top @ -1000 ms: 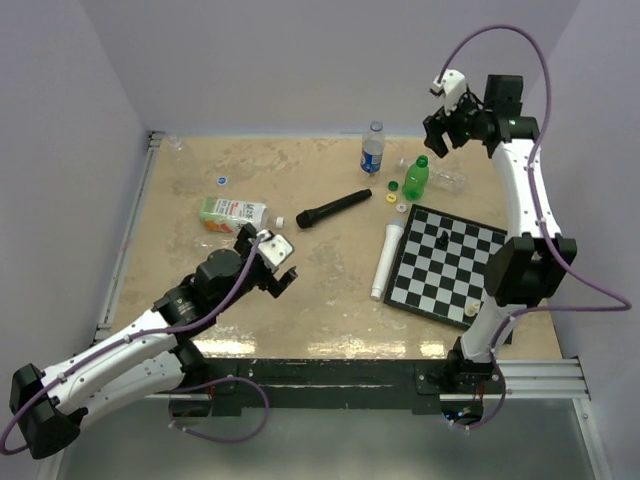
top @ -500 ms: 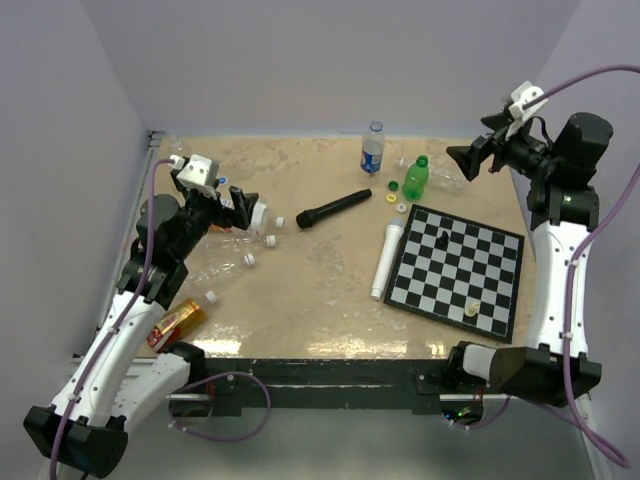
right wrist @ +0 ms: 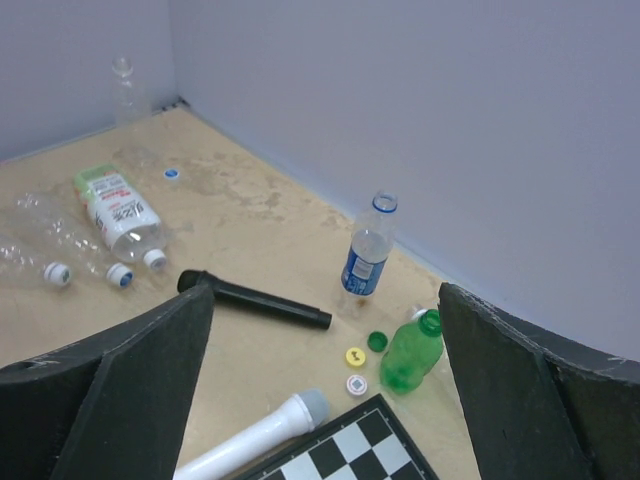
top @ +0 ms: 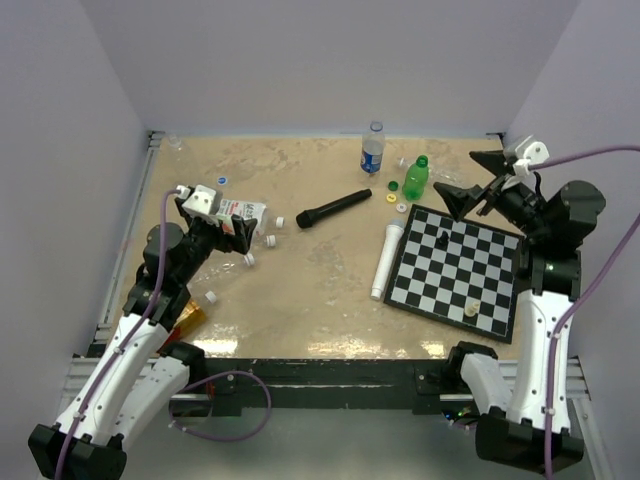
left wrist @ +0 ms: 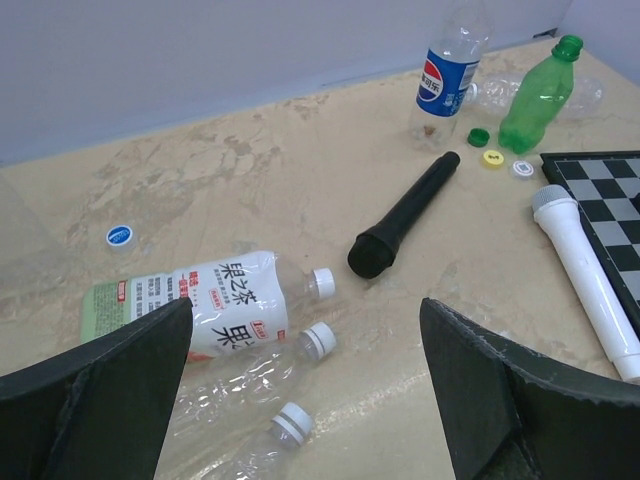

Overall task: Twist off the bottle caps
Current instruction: Reset both arms

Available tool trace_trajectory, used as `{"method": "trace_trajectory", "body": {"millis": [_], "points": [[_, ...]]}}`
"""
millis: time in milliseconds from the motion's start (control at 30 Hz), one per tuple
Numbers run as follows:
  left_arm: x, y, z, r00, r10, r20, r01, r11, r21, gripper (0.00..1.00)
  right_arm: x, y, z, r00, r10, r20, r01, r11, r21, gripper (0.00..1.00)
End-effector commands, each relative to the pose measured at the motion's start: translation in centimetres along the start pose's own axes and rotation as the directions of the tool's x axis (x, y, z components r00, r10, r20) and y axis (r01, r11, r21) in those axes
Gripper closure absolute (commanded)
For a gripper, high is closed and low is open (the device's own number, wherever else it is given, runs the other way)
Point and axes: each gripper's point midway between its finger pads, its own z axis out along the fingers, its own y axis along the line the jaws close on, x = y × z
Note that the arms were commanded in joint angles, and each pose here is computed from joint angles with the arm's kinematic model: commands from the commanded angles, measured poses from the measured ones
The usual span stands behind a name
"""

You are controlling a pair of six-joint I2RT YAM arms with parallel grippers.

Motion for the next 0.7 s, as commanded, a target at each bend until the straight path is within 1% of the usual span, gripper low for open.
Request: {"method": "trace_trajectory", "body": {"millis": [0, 67, 233, 667], "points": [[-2.6, -0.3, -0.3, 0.994, 0.035, 0.100, -0.037, 0.999, 0.018, 0.00, -0.7, -1.7, -0.7, 0.995, 0.072, 0.074, -0.083, 0.983, 0.166, 0.02], [-2.6, -0.5, -0.5, 0.994, 0.034, 0.105, -0.037, 0.999, 0.026, 0.00, -1.2, -2.2, -1.1, 0.991, 0.074, 0.110, -0.096, 0.972, 0.214, 0.02], [-2.5, -0.8, -0.3, 0.994, 0.032, 0.100, -0.037, 0.998, 0.045, 0.00, -1.5, -2.8, -1.8, 0.985, 0.095, 0.143, -0.133, 0.949, 0.285, 0.02], [-2.2, -0.8, -0.4, 0.995, 0.030, 0.095, -0.035, 0.998, 0.049, 0.00, -2.3, -3.1, -1.9, 0.978, 0.117, 0.174, -0.166, 0.940, 0.299, 0.02]]}}
